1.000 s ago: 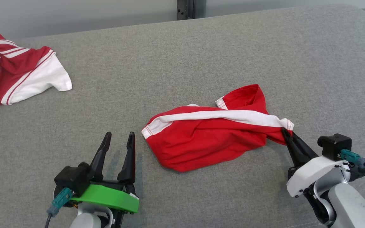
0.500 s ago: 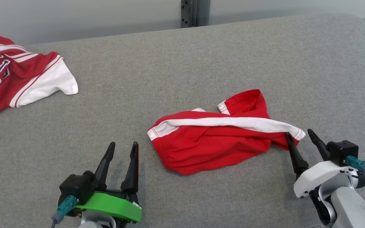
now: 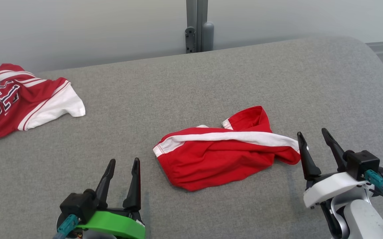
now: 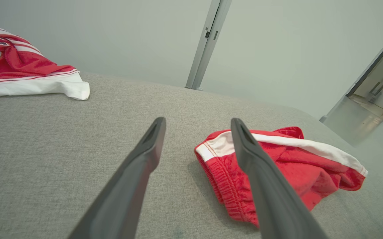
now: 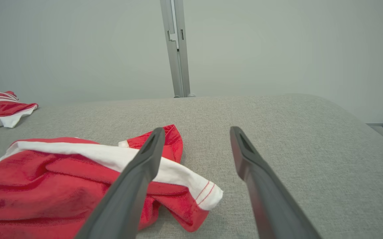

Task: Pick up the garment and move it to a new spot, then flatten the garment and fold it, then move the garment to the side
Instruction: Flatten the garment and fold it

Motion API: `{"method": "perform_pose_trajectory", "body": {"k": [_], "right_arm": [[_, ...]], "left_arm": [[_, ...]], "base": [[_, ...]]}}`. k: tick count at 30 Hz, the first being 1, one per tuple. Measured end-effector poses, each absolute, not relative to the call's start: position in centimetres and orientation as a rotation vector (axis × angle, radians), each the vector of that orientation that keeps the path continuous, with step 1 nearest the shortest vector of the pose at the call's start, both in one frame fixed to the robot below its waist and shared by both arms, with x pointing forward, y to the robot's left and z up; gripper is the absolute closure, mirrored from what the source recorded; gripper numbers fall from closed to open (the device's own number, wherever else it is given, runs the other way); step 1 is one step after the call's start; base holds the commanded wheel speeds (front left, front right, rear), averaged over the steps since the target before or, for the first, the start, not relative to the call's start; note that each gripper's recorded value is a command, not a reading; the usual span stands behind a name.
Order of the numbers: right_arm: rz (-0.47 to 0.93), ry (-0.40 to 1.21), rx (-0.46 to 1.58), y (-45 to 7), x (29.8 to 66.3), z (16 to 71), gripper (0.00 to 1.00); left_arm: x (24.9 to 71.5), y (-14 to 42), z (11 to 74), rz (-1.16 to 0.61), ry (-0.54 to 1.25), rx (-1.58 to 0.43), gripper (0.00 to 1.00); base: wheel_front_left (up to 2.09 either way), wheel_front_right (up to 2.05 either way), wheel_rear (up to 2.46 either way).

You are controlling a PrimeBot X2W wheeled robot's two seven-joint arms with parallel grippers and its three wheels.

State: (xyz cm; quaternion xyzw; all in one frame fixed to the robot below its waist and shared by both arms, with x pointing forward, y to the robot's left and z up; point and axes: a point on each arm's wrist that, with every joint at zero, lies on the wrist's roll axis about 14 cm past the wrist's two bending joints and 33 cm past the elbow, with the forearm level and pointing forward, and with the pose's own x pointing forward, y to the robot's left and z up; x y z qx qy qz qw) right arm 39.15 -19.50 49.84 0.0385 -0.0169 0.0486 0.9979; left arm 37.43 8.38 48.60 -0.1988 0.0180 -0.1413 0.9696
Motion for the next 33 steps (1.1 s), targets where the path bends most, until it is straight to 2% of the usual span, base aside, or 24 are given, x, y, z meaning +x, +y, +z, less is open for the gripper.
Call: {"method": "perform_pose_trajectory", "body": {"k": [7, 19, 33], "right_arm": [[0.105, -0.091, 0.079, -18.3, 38.1, 51.5, 0.00], [0.111, -0.117, 0.109, -17.0, 37.4, 52.1, 0.00], [0.130, -0.117, 0.120, -16.0, 37.6, 52.1, 0.00]], "left_arm": [[36.4, 9.0, 49.1, -0.270, 0.013, -0.375, 0.00], [34.7, 12.5, 48.9, -0.133, -0.001, -0.345, 0.00], [34.2, 12.9, 48.7, -0.119, -0.001, -0.323, 0.00]], "base": [[0.00, 0.00, 0.00], [0.00, 0.00, 0.00], [0.00, 0.00, 0.00]]}}
